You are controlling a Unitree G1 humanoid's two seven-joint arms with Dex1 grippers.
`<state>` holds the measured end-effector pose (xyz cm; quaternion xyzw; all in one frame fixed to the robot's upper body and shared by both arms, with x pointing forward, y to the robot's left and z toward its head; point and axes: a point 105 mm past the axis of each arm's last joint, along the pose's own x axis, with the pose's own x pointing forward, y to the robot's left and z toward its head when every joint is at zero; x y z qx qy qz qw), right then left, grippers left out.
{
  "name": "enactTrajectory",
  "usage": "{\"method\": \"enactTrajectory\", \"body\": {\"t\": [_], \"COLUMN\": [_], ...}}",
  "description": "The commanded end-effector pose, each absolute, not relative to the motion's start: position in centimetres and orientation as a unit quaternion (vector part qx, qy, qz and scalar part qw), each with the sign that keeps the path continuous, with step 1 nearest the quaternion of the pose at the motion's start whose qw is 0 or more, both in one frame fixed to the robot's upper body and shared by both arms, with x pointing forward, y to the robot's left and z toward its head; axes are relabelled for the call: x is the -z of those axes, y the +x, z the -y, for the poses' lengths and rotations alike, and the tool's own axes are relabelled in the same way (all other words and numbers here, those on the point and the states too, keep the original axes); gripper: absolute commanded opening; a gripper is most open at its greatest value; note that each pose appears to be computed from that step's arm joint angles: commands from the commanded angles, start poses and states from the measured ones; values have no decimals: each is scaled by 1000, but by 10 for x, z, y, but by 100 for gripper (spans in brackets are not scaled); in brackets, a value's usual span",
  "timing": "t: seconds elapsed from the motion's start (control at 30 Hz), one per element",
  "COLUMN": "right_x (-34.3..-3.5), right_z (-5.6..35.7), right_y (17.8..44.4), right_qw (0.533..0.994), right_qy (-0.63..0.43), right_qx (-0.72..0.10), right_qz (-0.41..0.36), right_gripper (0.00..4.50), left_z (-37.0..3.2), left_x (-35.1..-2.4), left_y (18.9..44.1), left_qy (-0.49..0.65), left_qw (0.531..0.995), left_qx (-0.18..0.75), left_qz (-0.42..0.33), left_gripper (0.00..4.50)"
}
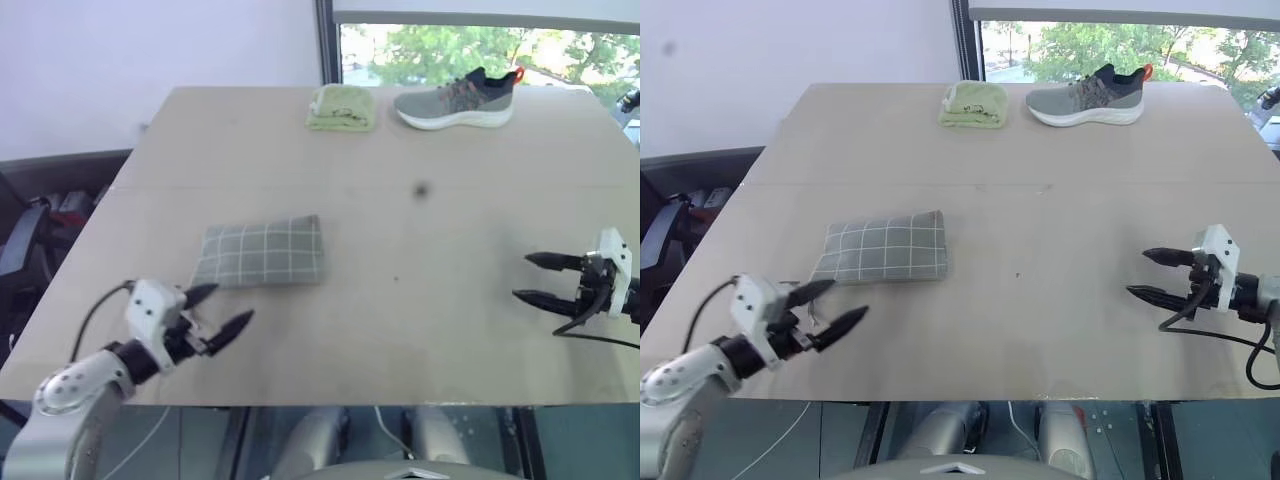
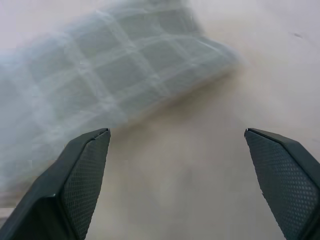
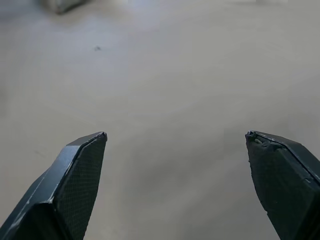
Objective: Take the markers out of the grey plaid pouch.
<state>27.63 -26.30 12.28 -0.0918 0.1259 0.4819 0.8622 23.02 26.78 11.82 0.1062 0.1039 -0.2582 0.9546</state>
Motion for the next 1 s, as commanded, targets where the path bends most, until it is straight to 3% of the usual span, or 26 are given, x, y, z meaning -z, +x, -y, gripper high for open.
{"method": "enactTrajectory", "body": {"t": [0.03, 0.2, 0.33, 0.5, 0.67, 1.0], "right_x": [-143, -163, -173, -178, -176, -172], "right_z": [247, 221, 205, 193, 190, 190], "right_y": [271, 260, 252, 251, 247, 242], "right_qw": [854, 834, 820, 817, 822, 827], "right_qy": [-77, -37, -20, -12, -19, -25], "right_qx": [-506, -545, -568, -573, -566, -558], "right_qz": [-96, -78, -70, -55, -58, -62], "right_gripper": [450, 450, 450, 450, 450, 450], "left_z": [-317, -378, -384, -360, -319, -228], "left_x": [-139, -134, -123, -93, -79, -77], "left_y": [232, 240, 266, 294, 305, 269], "left_qy": [178, 292, 323, 387, 389, 362], "left_qw": [957, 932, 926, 892, 870, 789], "left_qx": [205, 156, 150, 203, 290, 495], "left_qz": [-101, -146, -125, -115, -85, -40], "left_gripper": [445, 445, 445, 445, 445, 445]}}
